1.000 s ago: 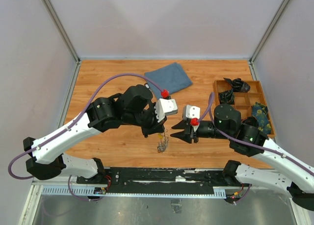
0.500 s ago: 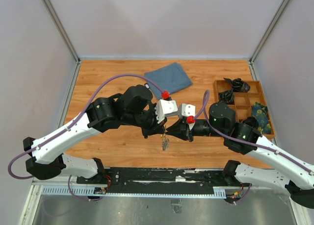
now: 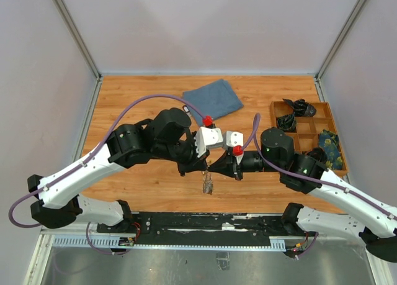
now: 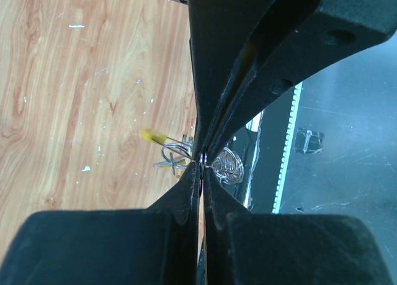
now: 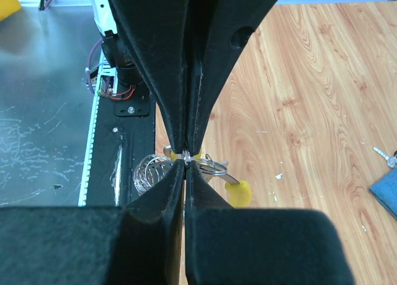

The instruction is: Put the keys on the keyring

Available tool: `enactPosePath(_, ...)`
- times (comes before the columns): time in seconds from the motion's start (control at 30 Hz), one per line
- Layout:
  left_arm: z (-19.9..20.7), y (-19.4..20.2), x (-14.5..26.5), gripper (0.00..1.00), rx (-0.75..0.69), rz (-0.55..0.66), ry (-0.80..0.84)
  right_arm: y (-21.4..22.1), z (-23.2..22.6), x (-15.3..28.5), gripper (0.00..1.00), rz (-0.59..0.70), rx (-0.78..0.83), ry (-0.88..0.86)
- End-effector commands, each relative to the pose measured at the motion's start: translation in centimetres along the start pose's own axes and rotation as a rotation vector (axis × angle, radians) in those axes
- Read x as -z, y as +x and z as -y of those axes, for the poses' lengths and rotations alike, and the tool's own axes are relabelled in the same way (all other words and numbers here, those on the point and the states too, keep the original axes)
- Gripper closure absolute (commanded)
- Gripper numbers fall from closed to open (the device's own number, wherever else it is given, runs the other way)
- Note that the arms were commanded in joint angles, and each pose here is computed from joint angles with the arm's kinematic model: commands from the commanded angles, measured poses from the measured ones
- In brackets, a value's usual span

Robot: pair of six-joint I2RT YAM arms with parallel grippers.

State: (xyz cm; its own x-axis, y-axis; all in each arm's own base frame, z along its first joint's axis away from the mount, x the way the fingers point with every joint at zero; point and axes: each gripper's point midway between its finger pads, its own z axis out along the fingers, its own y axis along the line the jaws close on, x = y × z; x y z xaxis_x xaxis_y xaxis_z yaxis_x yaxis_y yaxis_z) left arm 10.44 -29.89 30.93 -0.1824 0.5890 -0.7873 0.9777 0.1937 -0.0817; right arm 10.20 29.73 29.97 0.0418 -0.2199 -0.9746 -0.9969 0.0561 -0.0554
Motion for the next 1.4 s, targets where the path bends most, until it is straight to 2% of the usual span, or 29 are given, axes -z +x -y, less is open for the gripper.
enactPosePath(0.0, 1.0, -2.5, 1.2, 0.93, -0.040, 0.122, 0.021, -3.0, 0.5, 0.6, 1.00, 0.085, -0.005, 0.033)
enactPosePath(0.1, 1.2, -3.3, 1.8, 0.81, -0.042, 0.188, 0.019, -4.2, 0.3, 1.1, 1.00, 0.139, -0.013, 0.039)
enactPosePath(0.2, 1.6, -4.2, 2.6, 0.72, -0.042, 0.263, 0.024, -5.4, 0.1, 1.7, 1.00, 0.192, -0.021, 0.046)
enactPosePath(0.3, 1.9, -4.8, 3.2, 0.69, -0.039, 0.331, 0.031, -6.6, -0.1, 2.2, 1.00, 0.248, -0.030, 0.048)
enactPosePath(0.5, 2.5, -6.0, 4.0, 0.67, -0.030, 0.463, 0.050, -8.0, -0.6, 2.7, 1.00, 0.323, -0.050, 0.036)
enactPosePath(0.7, 2.3, -6.9, 4.8, 0.68, -0.031, 0.555, 0.030, -8.5, -0.8, 3.1, 1.00, 0.344, -0.048, 0.033)
enactPosePath(0.9, 2.4, -6.6, 4.3, 0.78, -0.030, 0.539, 0.042, -8.9, -0.7, 3.5, 1.00, 0.363, -0.042, 0.046)
enactPosePath(1.2, 2.4, -6.2, 3.4, 0.77, -0.021, 0.513, 0.055, -9.9, -0.8, 4.3, 1.00, 0.406, -0.035, 0.058)
enactPosePath(1.37, 2.4, -6.1, 3.2, 0.72, -0.020, 0.511, 0.053, -10.0, -0.9, 4.5, 1.00, 0.415, -0.034, 0.059)
